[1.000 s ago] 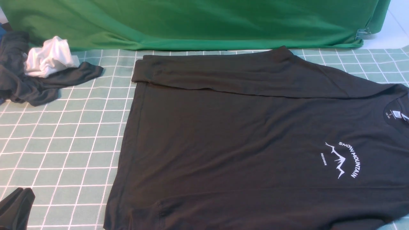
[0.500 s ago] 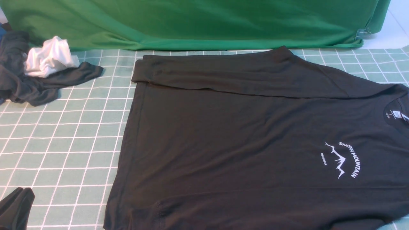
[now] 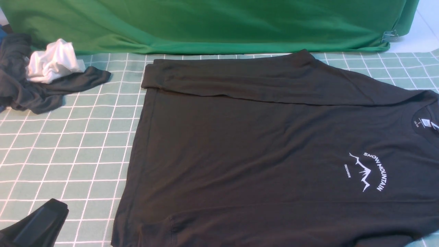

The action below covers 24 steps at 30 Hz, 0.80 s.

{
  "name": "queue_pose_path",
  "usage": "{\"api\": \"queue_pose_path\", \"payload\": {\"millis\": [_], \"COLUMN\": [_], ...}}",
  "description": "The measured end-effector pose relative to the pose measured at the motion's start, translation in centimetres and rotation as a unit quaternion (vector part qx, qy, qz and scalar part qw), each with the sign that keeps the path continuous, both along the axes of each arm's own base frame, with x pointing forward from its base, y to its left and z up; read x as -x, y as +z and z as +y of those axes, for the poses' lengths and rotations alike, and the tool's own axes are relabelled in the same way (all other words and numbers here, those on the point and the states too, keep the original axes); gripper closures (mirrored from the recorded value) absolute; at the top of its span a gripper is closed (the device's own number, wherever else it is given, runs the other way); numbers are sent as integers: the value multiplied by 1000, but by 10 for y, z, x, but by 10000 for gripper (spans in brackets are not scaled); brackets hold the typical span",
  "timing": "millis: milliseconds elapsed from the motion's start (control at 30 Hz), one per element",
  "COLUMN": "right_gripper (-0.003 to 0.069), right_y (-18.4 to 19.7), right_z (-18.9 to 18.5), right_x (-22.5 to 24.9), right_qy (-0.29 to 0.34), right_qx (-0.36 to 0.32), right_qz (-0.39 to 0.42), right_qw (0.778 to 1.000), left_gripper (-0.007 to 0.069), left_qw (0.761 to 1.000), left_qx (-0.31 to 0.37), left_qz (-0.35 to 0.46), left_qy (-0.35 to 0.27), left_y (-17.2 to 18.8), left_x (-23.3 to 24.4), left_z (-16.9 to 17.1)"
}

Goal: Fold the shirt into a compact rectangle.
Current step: 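Grasp the left edge of the dark T-shirt lying flat on the table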

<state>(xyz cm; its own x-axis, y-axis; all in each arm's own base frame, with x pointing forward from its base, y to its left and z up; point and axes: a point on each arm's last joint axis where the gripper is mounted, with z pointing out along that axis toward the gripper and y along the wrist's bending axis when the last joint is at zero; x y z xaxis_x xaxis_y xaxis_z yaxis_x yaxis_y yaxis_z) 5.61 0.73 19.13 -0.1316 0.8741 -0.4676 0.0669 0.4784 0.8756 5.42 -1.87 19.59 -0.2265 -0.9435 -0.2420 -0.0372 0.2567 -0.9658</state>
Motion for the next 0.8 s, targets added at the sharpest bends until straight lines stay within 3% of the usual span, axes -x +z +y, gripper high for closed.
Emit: {"api": "queue_pose_path", "payload": {"millis": [200,267,367,467,500,533,600,633,667,700,733,800], "right_gripper": [424,462,572,620,626,627,631,631,632,632,632,630], "right_y": [11,35,95,146,172,176,207,212,218,218,218,208], "right_z": [-4,-7,-8,-5,-1,0,8,11,15,18,19,23], "right_x": [-1,2,14,20,19,19,9,5,-5,-12,-14,-31], "right_qy": [-23,-41,-54,-42,-17,-12,58,80,131,167,174,247], "right_qx": [-1,48,145,239,283,289,364,379,411,425,425,443], "right_qz": [-62,-135,-225,-239,-220,-216,-150,-130,-80,-44,-36,42], "right_qw": [998,989,962,940,933,933,917,913,899,888,887,861], "left_gripper": [612,612,612,612,612,612,612,612,612,611,611,610], "left_qw": [1000,999,994,988,984,983,952,943,903,882,877,832], "left_qx": [0,19,-35,-106,-146,-155,-234,-249,-287,-296,-299,-300], "left_qz": [-12,-35,-99,-107,-80,-57,63,85,168,207,216,299], "left_qy": [14,24,15,-21,-59,-77,-185,-202,-273,-303,-308,-358], "left_y": [2,12,54,103,119,119,128,127,115,106,103,73], "left_x": [-1,0,7,8,5,1,-23,-28,-51,-61,-63,-88], "left_z": [2,4,3,-3,-9,-11,-22,-22,-25,-25,-25,-24]}}
